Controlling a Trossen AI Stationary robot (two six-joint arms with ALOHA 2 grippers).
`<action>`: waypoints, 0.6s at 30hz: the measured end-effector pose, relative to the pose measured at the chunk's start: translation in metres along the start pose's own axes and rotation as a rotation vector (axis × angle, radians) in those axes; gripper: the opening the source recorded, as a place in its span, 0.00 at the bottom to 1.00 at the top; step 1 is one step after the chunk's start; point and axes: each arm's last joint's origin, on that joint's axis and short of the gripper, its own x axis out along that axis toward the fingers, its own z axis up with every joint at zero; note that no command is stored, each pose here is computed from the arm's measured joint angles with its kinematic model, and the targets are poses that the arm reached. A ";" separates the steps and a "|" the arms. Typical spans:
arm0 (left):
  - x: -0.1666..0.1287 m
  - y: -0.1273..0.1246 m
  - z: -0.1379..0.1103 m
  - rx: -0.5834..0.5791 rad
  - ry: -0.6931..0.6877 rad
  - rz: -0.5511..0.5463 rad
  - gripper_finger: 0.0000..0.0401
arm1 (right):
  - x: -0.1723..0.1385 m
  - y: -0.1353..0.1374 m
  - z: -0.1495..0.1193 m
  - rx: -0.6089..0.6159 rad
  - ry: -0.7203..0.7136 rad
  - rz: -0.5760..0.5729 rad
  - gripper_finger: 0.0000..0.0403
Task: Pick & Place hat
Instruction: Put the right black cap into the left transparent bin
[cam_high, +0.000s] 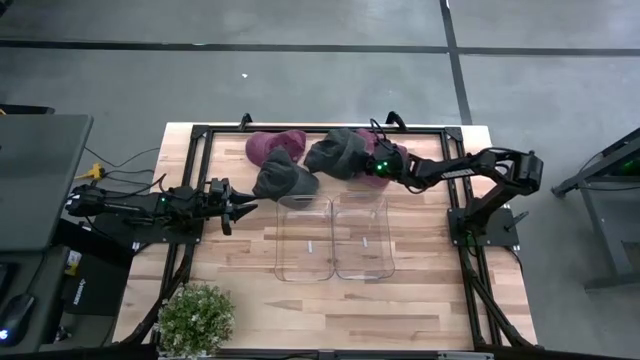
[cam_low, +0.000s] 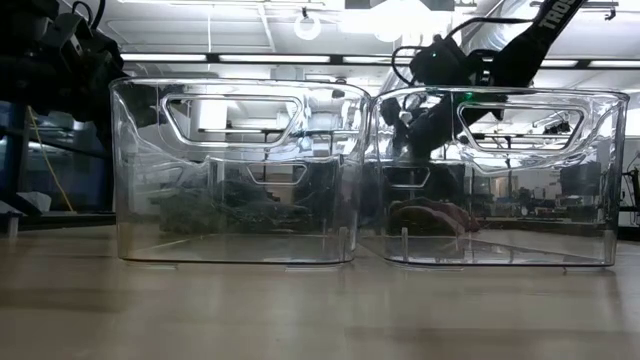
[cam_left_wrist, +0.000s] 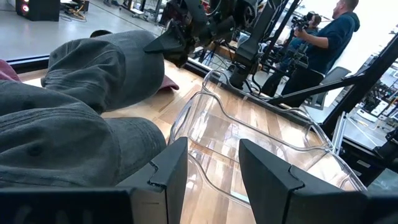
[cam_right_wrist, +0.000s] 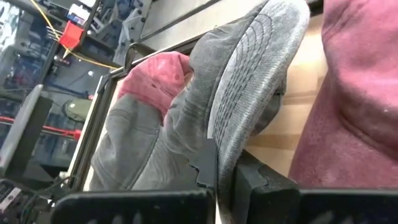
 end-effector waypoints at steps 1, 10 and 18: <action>0.000 0.000 0.000 0.000 0.000 0.000 0.34 | -0.002 0.002 0.001 -0.008 -0.005 0.005 0.01; 0.000 0.000 0.000 0.000 0.000 0.000 0.34 | -0.028 0.014 0.006 -0.101 -0.045 0.003 0.01; 0.000 0.000 0.000 0.000 0.000 0.000 0.34 | -0.049 0.028 0.015 -0.100 -0.059 0.098 0.01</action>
